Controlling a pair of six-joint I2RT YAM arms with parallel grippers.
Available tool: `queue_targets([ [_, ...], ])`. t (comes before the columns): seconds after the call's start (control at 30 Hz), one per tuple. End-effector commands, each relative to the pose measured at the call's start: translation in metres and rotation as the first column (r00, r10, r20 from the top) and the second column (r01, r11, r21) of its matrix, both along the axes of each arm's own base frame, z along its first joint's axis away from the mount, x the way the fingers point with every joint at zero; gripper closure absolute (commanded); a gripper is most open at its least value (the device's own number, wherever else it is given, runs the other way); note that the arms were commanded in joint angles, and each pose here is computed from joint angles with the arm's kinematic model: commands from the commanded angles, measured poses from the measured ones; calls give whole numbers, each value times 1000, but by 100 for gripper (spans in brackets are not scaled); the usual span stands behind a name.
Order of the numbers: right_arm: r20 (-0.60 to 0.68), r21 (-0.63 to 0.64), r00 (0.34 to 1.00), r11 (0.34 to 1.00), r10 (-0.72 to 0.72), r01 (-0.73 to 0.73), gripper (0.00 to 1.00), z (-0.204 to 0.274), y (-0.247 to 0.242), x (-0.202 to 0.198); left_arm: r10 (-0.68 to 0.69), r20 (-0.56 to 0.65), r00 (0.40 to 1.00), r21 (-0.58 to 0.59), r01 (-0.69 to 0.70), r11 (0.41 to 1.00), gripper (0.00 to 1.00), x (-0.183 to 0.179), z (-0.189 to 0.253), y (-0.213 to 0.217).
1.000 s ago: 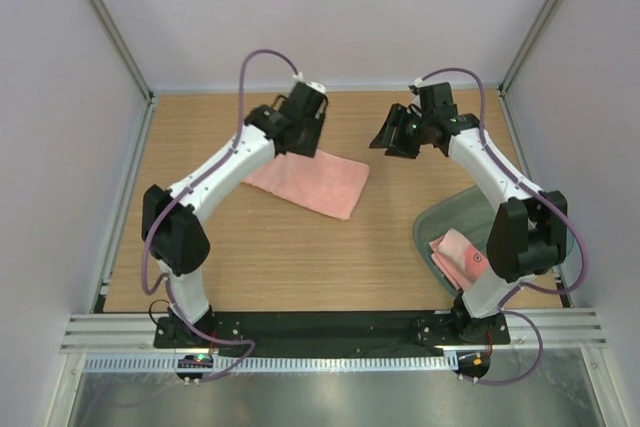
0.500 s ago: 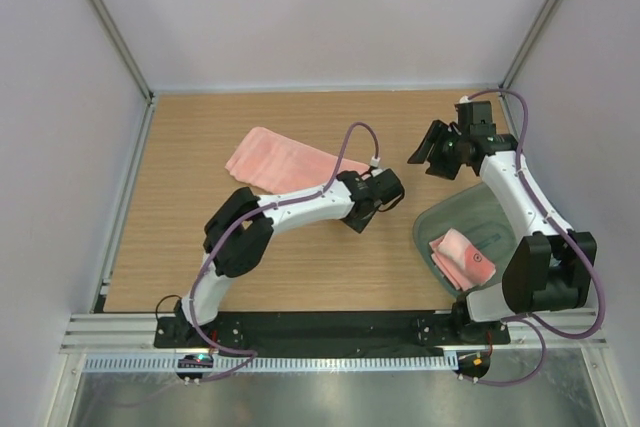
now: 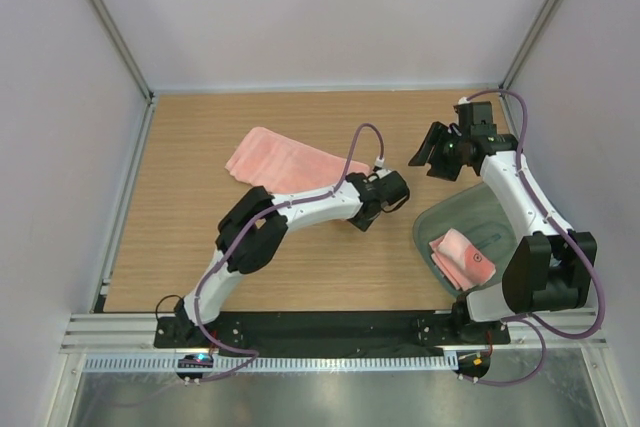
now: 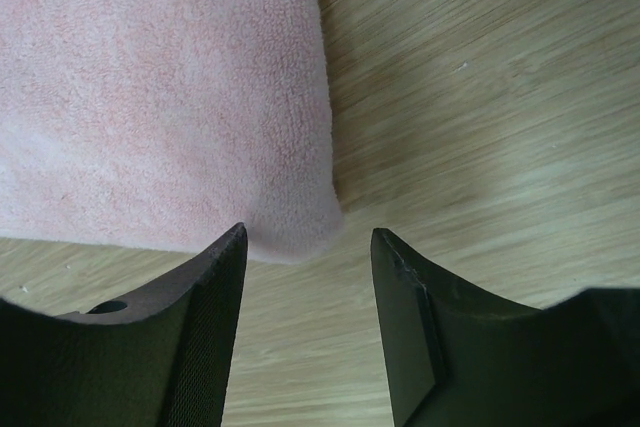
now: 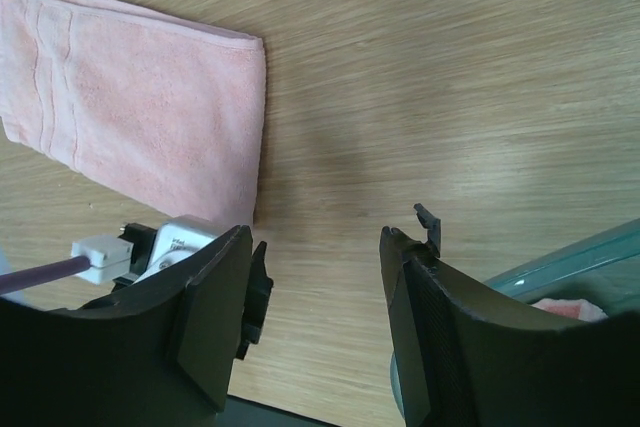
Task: Roll the towels
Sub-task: Roll the towel
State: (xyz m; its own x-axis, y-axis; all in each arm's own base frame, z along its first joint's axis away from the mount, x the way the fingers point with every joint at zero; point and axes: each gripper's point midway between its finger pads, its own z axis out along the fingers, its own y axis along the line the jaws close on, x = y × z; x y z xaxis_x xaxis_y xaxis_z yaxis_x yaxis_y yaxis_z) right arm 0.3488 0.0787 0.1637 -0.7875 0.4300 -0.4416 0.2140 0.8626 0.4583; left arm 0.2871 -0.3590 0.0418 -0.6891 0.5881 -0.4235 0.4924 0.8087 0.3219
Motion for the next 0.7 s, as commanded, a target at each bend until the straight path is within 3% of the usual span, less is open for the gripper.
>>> queue_targets([
  [0.0,51,3,998,1000,22,-22,39,17,0,3,32,44,998,-37,-31,999,46,11,-3,-12],
  [0.27,41,4,999,999,35,-35,39,15,0,4,88,49,995,-56,-85,995,55,26,-14,-2],
  [0.4,31,35,998,998,46,-47,39,12,6,4,91,39,995,-86,-87,992,86,29,-12,1],
  [0.43,31,51,998,997,51,-52,39,9,9,5,88,37,995,-91,-84,992,89,30,-10,1],
  [0.5,37,136,996,987,85,-89,38,6,23,8,83,34,996,-115,-79,990,100,30,-4,0],
  [0.67,-39,426,982,892,186,-152,35,-21,64,6,53,-3,999,-236,-52,970,100,17,19,-10],
])
